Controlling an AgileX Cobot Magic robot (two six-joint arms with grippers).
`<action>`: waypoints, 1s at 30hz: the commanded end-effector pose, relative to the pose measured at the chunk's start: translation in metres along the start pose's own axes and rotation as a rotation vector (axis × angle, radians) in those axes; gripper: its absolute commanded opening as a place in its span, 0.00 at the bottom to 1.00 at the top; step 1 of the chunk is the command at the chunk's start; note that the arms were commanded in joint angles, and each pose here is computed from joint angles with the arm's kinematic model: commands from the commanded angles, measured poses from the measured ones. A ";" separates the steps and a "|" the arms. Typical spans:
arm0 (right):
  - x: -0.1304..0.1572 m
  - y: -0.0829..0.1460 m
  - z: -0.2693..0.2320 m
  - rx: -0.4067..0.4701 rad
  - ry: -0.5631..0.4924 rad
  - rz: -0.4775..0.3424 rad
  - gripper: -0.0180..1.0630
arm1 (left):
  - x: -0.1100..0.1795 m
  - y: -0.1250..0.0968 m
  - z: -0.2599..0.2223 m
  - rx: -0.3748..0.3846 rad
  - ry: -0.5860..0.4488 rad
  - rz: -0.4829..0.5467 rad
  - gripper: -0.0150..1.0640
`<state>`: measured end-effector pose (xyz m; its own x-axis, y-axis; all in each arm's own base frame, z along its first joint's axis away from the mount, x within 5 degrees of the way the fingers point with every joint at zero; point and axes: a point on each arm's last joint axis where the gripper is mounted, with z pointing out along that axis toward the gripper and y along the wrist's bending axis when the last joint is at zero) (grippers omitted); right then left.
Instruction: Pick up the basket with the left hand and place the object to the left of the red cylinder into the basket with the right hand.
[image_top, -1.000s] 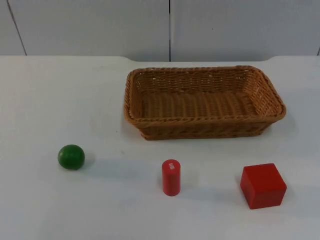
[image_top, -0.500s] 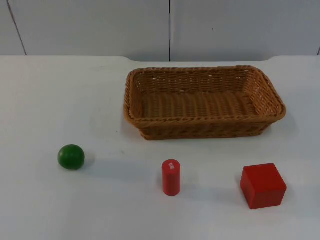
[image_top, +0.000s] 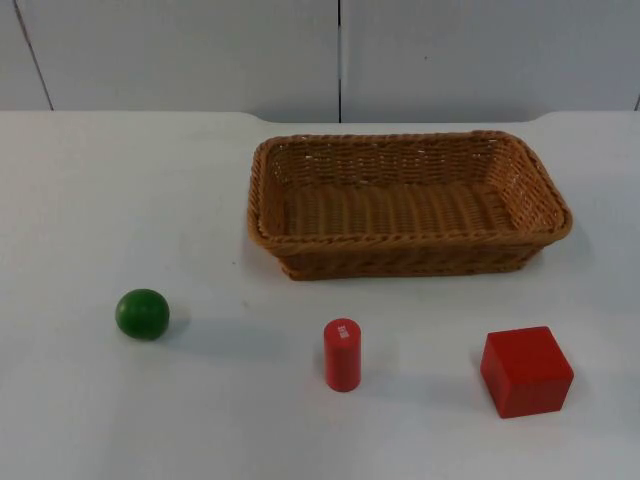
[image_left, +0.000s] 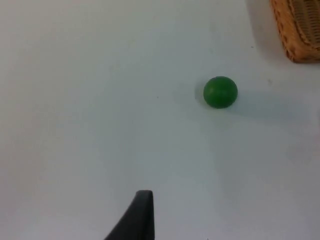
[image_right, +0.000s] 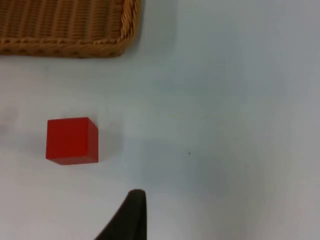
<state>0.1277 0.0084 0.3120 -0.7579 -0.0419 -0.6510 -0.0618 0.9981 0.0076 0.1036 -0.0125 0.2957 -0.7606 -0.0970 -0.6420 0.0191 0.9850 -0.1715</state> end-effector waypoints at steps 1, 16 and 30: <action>-0.003 -0.002 0.002 0.011 -0.004 0.001 0.99 | -0.003 -0.001 0.002 0.009 -0.006 -0.011 0.99; -0.002 -0.002 0.005 0.011 -0.015 0.001 0.99 | -0.032 -0.005 0.062 0.122 0.124 -0.043 0.99; -0.001 -0.002 0.008 0.011 -0.029 0.001 0.99 | -0.121 -0.052 0.197 0.209 0.232 0.084 0.99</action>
<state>0.1336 0.0082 0.3062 -0.7464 -0.0459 -0.6639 -0.0613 0.9981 0.0000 0.3151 -0.0739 0.2368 -0.8839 0.0454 -0.4656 0.1977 0.9383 -0.2839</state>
